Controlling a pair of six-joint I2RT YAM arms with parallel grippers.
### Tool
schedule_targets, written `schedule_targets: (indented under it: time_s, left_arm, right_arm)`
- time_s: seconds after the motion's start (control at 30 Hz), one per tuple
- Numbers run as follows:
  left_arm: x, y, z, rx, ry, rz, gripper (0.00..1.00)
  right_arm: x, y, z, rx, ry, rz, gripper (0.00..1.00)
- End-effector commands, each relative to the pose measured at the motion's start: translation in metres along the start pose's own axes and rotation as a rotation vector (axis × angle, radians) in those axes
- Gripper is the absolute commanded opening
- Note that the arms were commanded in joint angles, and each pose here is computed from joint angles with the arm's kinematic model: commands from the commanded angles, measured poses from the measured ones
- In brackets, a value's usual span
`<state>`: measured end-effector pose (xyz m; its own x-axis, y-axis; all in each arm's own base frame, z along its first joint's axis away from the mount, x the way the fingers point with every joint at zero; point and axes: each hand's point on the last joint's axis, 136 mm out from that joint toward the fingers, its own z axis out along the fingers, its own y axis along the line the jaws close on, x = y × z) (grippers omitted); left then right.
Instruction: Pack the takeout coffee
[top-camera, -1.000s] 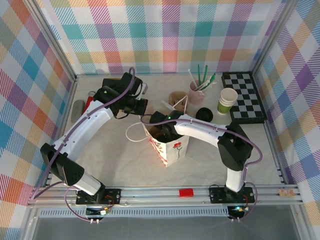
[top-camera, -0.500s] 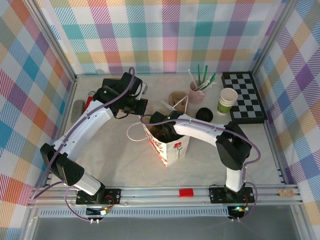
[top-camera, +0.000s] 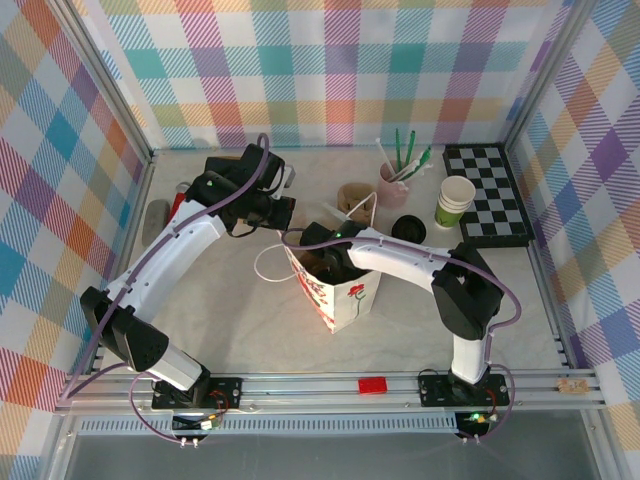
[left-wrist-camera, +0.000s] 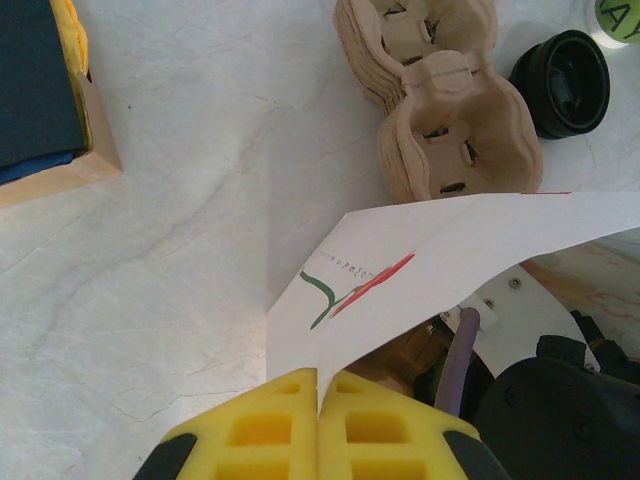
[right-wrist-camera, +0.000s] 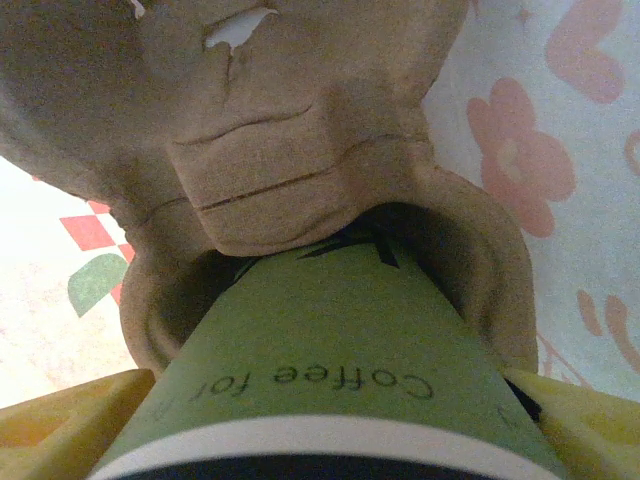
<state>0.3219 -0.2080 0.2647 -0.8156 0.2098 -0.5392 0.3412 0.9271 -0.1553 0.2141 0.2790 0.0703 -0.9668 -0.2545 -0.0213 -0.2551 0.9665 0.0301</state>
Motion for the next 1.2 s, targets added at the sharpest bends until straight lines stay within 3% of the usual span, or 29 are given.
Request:
schedule_targets:
  time_s: [0.0,0.67,0.97,1.17]
  left_arm:
    - [-0.013,-0.006,-0.018,0.019,-0.061,-0.006,0.00]
    - [-0.016,-0.006,-0.026,0.020,-0.080,-0.015,0.00]
    - [-0.026,-0.008,-0.048,0.034,-0.138,-0.031,0.20]
    - [-0.028,-0.009,-0.057,0.040,-0.158,-0.033,0.24]
  right_arm:
    - [0.007,-0.010,0.024,0.043,0.057,0.010,0.45]
    - [0.003,-0.011,0.034,0.055,0.058,0.014,0.49]
    - [0.004,-0.011,0.037,0.061,0.065,0.013,0.52]
    - [0.004,-0.012,0.036,0.063,0.066,0.010,0.54]
